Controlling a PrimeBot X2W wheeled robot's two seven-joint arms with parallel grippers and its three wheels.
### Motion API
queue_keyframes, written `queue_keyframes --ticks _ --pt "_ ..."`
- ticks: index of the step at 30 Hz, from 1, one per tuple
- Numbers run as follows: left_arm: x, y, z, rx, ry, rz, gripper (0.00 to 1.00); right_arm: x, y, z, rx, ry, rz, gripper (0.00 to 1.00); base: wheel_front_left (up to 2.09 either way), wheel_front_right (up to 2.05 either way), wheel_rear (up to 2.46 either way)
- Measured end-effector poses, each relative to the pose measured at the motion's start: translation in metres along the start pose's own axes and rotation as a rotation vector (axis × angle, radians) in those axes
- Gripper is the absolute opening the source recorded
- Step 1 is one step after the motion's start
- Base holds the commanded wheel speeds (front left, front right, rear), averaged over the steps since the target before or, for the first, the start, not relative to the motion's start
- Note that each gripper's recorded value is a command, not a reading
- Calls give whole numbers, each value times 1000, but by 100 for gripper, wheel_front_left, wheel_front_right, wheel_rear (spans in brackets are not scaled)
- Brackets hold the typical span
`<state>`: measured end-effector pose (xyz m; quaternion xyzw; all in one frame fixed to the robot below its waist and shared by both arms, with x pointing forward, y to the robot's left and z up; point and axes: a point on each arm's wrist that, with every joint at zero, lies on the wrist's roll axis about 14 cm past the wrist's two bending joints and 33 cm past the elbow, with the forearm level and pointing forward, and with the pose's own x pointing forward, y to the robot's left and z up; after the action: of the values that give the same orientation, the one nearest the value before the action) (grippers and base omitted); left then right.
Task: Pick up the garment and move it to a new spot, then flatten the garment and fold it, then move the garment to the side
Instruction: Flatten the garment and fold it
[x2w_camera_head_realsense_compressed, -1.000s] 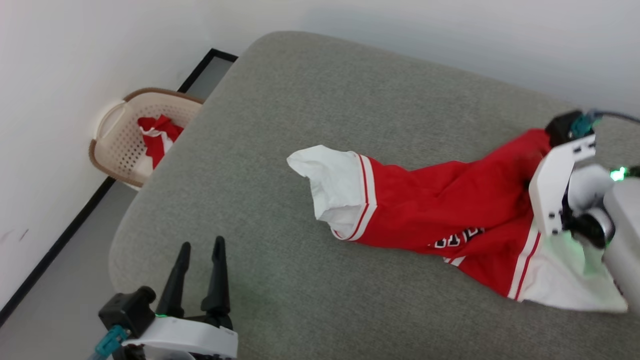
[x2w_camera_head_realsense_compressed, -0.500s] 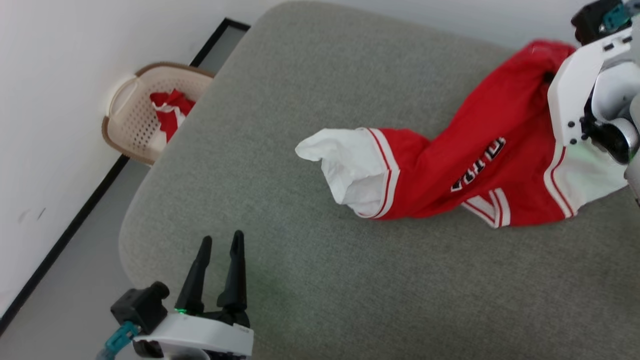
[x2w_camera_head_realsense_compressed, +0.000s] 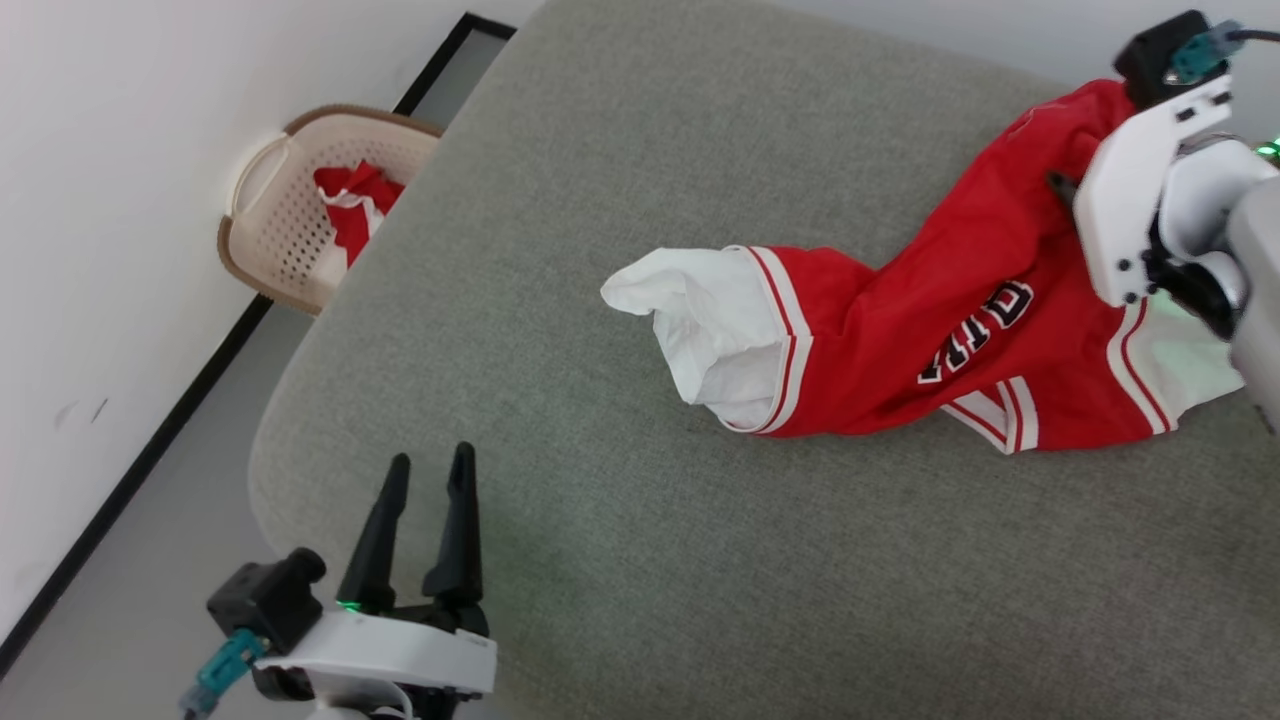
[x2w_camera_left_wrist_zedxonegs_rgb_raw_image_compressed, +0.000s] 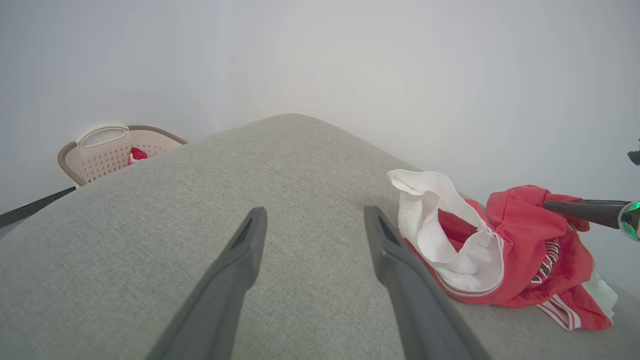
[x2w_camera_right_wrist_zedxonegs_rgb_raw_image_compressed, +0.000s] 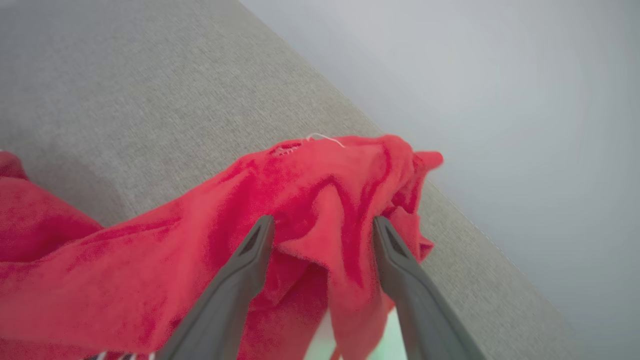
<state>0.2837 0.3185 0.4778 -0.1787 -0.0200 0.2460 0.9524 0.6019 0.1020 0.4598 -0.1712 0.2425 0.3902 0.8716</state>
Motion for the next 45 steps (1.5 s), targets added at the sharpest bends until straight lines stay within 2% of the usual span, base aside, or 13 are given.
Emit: queue_keyframes --ticks 5,12,17,21,22,23,31,36,39,45 --pt "-1 4 9 8 -29 4 100 -19 -17 -12 11 85 -24 100 0 0 0" --pt "0 0 9 5 -31 -16 100 -43 -30 -60 67 251 -20 100 0 0 0" --pt "5 -3 9 9 -31 -23 100 -43 -33 -104 97 383 -22 100 0 0 0" --pt "7 -1 10 10 -31 -14 100 -36 -30 -121 155 429 -17 100 0 0 0" --pt "8 -1 10 11 -32 -13 100 -35 -29 -123 167 437 -16 32 0 0 0" --pt "8 0 11 12 -34 -11 100 -33 -28 -124 182 439 -18 0 0 0 0" --pt "4 2 17 12 -53 -10 100 -40 -19 -115 130 453 -15 0 0 0 0" --pt "-5 3 16 84 -50 -28 100 -61 -22 -107 116 448 -27 0 0 0 0" --pt "-12 7 20 100 -65 -26 100 -76 -24 -94 108 418 -32 0 0 0 0" --pt "-23 12 25 132 -85 -30 100 -113 -23 -94 108 424 -28 0 0 0 0"
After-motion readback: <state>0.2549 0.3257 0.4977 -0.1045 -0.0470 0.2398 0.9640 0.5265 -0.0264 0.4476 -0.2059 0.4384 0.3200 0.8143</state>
